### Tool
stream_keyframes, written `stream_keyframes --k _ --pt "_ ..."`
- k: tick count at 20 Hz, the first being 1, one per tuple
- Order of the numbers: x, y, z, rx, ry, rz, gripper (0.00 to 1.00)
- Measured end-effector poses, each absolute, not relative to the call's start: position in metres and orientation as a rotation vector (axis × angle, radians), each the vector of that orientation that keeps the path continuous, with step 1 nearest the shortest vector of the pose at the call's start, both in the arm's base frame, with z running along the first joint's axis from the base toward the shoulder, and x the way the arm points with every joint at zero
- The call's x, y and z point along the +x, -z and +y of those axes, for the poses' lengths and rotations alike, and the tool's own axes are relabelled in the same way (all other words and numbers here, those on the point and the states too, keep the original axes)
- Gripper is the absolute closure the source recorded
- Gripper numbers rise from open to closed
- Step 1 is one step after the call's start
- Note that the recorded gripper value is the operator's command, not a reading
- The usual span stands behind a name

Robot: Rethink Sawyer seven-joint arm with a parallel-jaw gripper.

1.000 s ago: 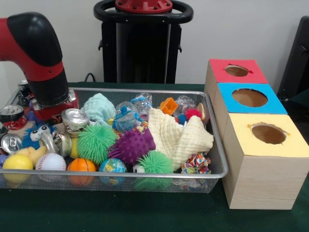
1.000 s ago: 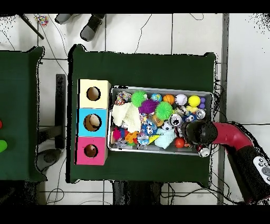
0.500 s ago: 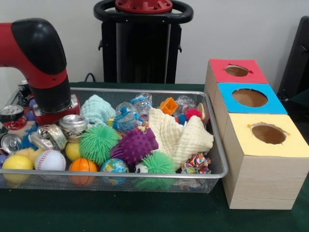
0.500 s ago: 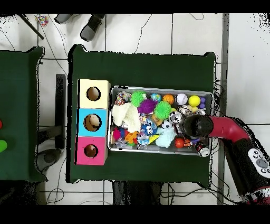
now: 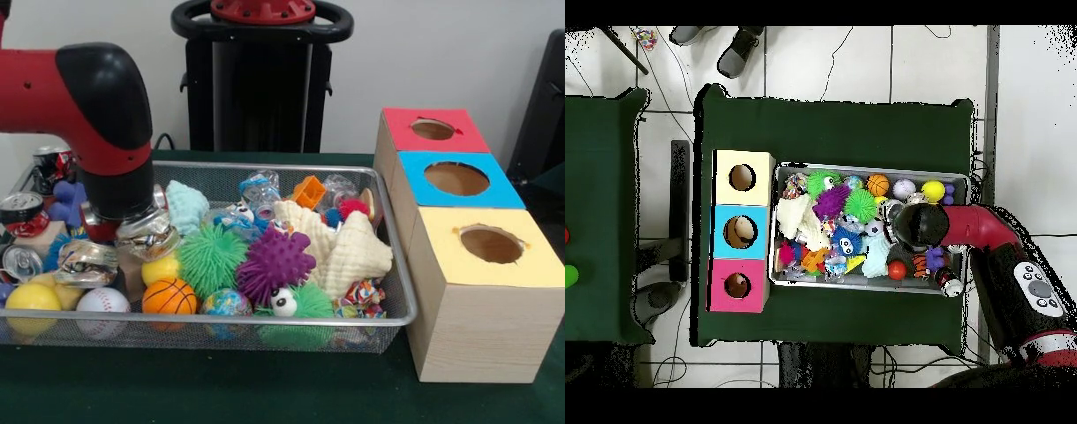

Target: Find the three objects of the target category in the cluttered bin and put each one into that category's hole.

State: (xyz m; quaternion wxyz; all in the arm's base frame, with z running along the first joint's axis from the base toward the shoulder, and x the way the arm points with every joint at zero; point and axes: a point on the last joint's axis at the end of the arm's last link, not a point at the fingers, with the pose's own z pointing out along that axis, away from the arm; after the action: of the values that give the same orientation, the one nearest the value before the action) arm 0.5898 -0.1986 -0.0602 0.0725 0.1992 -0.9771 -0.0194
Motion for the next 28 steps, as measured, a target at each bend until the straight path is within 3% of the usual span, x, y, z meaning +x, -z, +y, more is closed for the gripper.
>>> stream_keyframes --k 11,18,24,28 --pt "0.551 0.054 -0.212 0.603 0.025 -3.164 0.00" --pt "0.459 0.053 -0.254 0.405 -0.007 -3.404 0.00" --pt "0.419 0.049 -0.250 0.389 0.000 -3.492 0.00" --pt "0.395 0.046 -0.270 0.390 -0.077 -3.532 0.00"
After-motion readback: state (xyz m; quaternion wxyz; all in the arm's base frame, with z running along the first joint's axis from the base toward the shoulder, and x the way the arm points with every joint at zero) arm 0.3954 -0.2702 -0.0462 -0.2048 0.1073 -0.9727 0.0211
